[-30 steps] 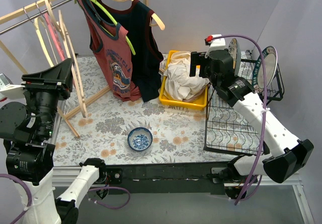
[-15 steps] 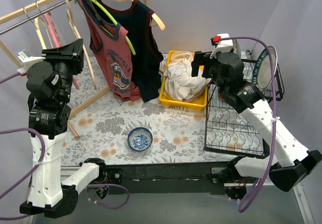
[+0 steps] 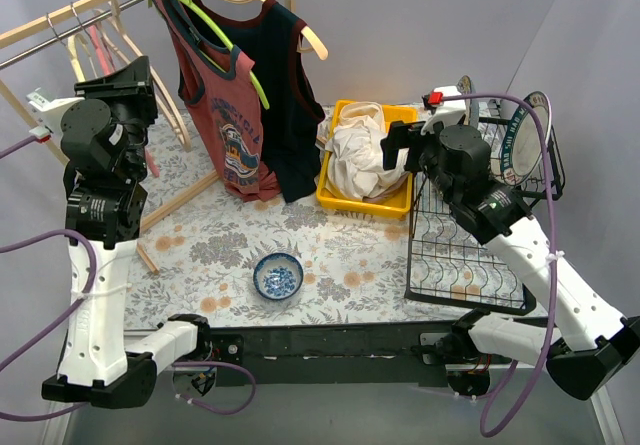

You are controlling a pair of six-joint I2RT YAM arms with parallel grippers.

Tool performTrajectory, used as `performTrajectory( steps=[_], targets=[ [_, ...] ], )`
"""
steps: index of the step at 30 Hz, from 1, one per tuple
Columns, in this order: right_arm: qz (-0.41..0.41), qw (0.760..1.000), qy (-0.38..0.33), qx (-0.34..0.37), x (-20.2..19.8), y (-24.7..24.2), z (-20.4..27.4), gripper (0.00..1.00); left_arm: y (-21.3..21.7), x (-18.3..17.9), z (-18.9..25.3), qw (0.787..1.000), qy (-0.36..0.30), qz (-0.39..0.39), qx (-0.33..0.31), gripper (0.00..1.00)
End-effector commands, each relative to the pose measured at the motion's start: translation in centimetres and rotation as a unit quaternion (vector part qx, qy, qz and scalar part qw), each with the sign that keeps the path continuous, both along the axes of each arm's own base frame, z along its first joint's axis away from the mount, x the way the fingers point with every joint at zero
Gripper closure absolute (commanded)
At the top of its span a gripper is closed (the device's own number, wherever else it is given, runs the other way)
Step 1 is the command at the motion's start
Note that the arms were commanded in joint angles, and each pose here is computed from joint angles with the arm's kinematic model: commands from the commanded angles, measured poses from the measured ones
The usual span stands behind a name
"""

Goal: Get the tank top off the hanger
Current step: Place the hanger at the clothesline.

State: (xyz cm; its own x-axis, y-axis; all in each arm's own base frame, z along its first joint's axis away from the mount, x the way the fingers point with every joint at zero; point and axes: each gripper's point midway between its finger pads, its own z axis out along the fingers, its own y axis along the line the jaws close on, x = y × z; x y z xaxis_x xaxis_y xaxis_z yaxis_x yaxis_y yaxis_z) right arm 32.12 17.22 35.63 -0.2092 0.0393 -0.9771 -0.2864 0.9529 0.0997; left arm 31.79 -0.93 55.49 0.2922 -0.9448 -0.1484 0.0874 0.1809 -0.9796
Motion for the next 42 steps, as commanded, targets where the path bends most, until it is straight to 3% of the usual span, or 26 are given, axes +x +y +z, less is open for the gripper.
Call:
performTrajectory(
  steps=[1, 21, 34, 35, 36, 38, 39, 42],
  targets=[
    [0.005, 0.999, -0.035, 0.03, -0.6, 0.0, 2.2, 0.02, 0.8, -0.1, 1.2, 0.999, -0.024, 0.024, -0.004, 1.0],
    [0.026, 0.997, -0.049, 0.055, -3.1, -0.6, 3.0, 0.02, 2.8, 3.4, -1.0, 0.997, 0.004, 0.072, 0.007, 1.0],
    [0.028, 0.995, -0.065, 0.069, -5.0, -1.8, 4.4, 0.01, 2.8, 4.9, -4.7, 0.997, 0.041, 0.063, -0.003, 1.0],
    [0.027, 0.995, -0.069, 0.071, -5.2, -2.1, 4.7, 0.01, 2.6, 4.8, -4.5, 0.998, 0.035, 0.057, -0.004, 0.96],
    [0.024, 0.995, -0.067, 0.07, -5.2, -2.2, 4.5, 0.02, 2.6, 4.5, -4.3, 0.998, 0.031, 0.056, -0.003, 0.77],
    [0.021, 0.995, -0.068, 0.068, -5.3, -2.4, 4.6, 0.02, 2.6, 4.0, -3.6, 0.998, 0.022, 0.056, -0.001, 0.59],
    [0.022, 0.995, -0.072, 0.07, -5.5, -2.5, 5.1, 0.01, 2.6, 3.5, -3.0, 0.998, 0.018, 0.057, 0.012, 0.43],
    [0.025, 0.995, -0.07, 0.069, -5.6, -2.4, 5.2, 0.01, 2.4, 1.6, 0.4, 0.997, -0.018, 0.053, 0.051, 0.27]
  ],
)
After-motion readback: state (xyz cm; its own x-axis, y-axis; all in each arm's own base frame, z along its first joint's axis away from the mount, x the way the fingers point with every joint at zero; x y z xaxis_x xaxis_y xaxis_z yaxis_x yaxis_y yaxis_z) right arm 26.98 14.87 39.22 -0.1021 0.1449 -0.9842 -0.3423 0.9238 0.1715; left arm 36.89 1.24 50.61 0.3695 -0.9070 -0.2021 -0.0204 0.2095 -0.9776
